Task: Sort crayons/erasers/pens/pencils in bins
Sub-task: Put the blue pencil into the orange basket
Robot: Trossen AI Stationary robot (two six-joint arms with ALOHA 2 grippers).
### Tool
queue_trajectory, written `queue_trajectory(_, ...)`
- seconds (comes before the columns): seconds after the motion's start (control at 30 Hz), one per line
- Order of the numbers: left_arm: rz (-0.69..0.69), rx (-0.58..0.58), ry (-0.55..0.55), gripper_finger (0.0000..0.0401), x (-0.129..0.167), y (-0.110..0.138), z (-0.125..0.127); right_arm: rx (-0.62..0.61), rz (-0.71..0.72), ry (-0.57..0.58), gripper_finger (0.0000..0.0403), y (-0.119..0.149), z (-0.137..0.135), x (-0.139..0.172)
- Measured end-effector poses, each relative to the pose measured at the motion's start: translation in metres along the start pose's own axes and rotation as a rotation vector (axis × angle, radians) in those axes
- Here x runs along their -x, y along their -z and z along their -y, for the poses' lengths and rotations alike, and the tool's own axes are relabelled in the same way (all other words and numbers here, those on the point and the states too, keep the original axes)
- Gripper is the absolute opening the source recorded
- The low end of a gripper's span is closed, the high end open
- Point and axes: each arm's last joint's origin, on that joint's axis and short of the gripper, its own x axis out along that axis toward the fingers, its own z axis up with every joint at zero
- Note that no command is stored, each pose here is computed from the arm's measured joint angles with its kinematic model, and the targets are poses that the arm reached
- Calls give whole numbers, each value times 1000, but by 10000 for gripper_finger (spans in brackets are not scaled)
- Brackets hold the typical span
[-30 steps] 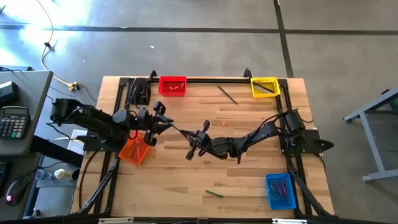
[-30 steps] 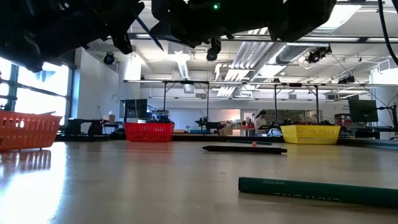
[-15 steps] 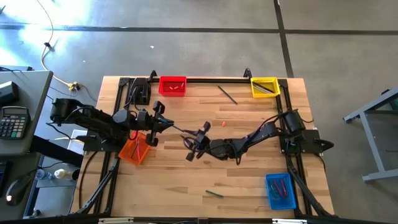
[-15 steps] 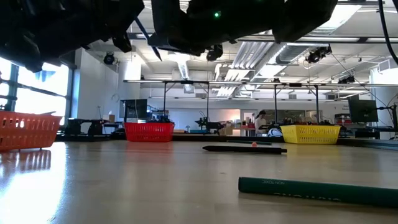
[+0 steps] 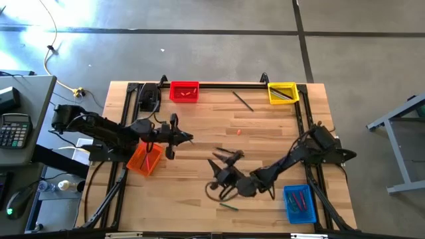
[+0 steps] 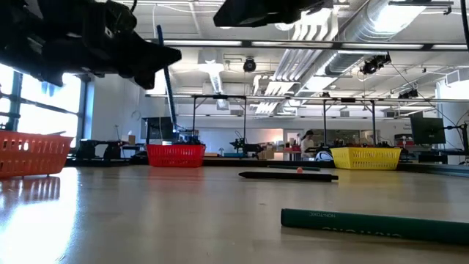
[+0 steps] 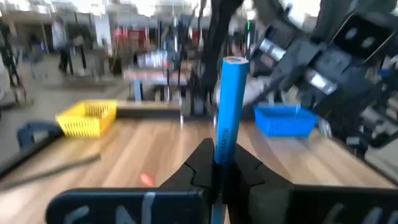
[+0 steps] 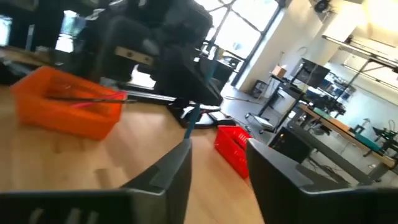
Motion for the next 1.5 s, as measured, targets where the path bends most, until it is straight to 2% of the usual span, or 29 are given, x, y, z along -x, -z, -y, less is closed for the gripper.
queue_trajectory(0.17,-183,-33,-8,1,-16,-7,11,-5,-33,-62,71,9,-10,16)
queue_trajectory(0.3,-395,-99,-12,0,-31,-24,20,11,-47,-101,13,14,-15,25)
queue_trajectory(0.43,-631,-148,-46,0,-38,-56,31,29,-38,-117,12,13,-17,32)
queue_trajectory(0.53,-789,-84,-111,1,-33,-84,38,40,-35,-127,14,13,-18,35)
queue_trajectory(0.63,-944,42,-186,1,-20,-103,43,38,-39,-132,5,13,-18,36)
queue_trajectory(0.73,-1084,135,-285,1,-4,-105,51,33,-48,-144,3,16,-19,37)
queue_trajectory(0.83,-1197,180,-390,1,13,-98,56,23,-57,-160,3,17,-20,38)
queue_trajectory(0.97,-1237,196,-510,1,30,-81,58,31,-68,-162,1,20,-20,38)
queue_trajectory(1.1,-1238,274,-575,1,44,-62,51,35,-68,-165,0,20,-20,38)
queue_trajectory(1.27,-1191,407,-553,1,49,-46,48,50,-67,-166,0,20,-20,38)
queue_trajectory(1.5,-1218,500,-578,1,52,-41,45,49,-66,-192,0,20,-20,37)
